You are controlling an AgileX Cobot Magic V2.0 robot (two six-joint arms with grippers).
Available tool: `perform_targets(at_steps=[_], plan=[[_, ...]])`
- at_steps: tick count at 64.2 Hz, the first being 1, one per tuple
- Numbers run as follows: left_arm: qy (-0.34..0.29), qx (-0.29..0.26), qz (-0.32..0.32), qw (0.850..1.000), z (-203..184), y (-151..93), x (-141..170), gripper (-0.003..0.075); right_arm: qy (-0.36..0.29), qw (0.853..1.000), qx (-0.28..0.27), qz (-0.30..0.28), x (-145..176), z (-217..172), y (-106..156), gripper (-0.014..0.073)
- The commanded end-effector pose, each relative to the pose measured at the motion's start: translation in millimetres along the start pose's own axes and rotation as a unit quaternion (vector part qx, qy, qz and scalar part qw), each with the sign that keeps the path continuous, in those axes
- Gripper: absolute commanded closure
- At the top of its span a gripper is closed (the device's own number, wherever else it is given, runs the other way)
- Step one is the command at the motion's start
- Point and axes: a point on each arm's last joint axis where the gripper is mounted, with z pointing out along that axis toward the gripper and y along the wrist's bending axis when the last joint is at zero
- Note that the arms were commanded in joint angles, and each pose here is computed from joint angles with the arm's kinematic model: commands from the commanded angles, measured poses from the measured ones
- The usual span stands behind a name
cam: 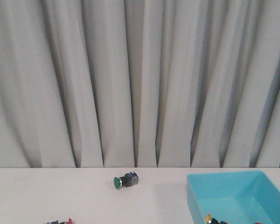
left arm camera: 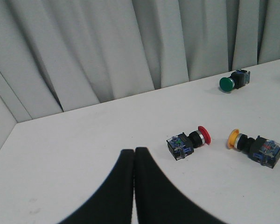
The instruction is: Pick red and yellow buttons and place in box
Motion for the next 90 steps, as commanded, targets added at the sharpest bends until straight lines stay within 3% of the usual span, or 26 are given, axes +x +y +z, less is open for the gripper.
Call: perform_targets(at_steps=[1,16,85,90], plan=[[-0.075,0.000,-0.006,0.997,0,-3,5,0.0727,-0.042,0.999,0.010,-0.004,-13,-4,-3,0.0602],[-0.097,0.011,-0.055,0.994,7,-11,49,0.0727,-0.033,0.999,0.008,-0.004,-11,-4,-2,0.0602],[-0.099,0.008,-0.064,0.993,4,-10,50,0.0727,-0.023,1.000,0.006,-0.004,-9,-4,-2,0.0601],[-0.099,0.008,-0.064,0.993,4,-10,50,0.0727,-0.062,0.997,0.026,-0.039,-7,-14,-3,0.0600]])
